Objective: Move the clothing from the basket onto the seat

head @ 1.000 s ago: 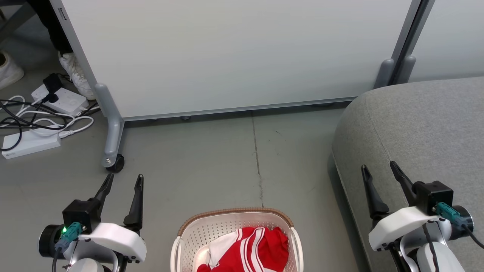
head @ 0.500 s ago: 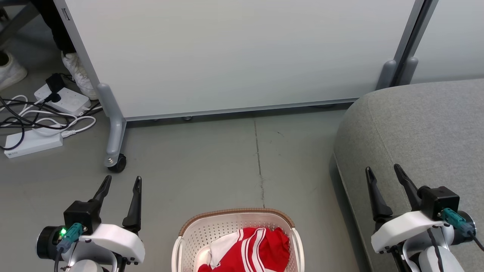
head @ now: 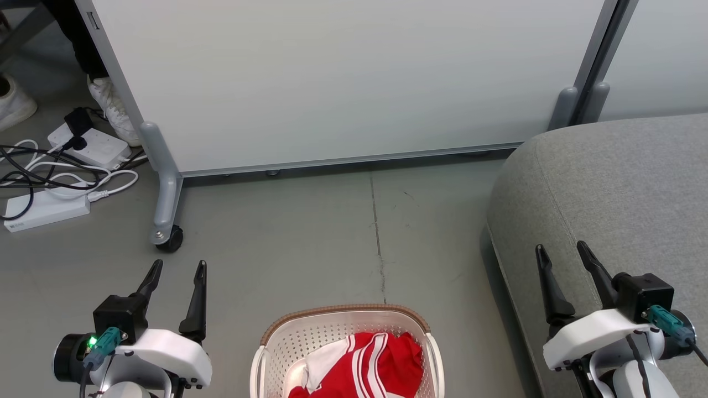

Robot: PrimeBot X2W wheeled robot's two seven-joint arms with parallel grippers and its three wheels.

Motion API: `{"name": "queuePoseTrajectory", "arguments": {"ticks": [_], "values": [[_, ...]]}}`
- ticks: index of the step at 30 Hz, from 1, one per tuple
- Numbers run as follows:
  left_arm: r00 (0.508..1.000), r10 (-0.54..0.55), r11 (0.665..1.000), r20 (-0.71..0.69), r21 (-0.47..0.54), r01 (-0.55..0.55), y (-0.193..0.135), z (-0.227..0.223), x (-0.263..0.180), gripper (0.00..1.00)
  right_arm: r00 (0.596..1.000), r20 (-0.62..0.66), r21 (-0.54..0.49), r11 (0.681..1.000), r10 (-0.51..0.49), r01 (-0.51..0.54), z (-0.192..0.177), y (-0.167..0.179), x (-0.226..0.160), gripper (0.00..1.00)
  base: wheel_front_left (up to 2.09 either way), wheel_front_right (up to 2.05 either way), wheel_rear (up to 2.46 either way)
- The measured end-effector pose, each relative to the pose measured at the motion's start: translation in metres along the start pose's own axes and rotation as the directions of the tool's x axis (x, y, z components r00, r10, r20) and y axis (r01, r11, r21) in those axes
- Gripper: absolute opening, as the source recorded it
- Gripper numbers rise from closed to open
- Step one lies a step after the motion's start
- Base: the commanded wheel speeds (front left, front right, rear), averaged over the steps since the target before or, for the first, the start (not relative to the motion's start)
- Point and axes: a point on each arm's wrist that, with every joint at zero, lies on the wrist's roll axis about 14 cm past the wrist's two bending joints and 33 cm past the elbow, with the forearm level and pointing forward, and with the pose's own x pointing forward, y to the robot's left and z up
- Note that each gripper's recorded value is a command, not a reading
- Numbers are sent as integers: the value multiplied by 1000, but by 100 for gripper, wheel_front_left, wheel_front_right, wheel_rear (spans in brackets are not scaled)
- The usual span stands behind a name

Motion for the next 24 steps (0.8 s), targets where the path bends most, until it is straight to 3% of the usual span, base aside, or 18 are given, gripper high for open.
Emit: {"name": "queuePoseTrajectory", "arguments": {"ticks": [13,24], "values": [[998,-45,999,-45,8,45,-15,-13,5,100,1000,-18,-27,1000,-4,4,-3,-3,4,100,0,0,0],[943,-271,962,-194,-24,272,-91,-64,29,100,999,-36,-50,999,-20,18,-9,-15,28,100,0,0,0]]}}
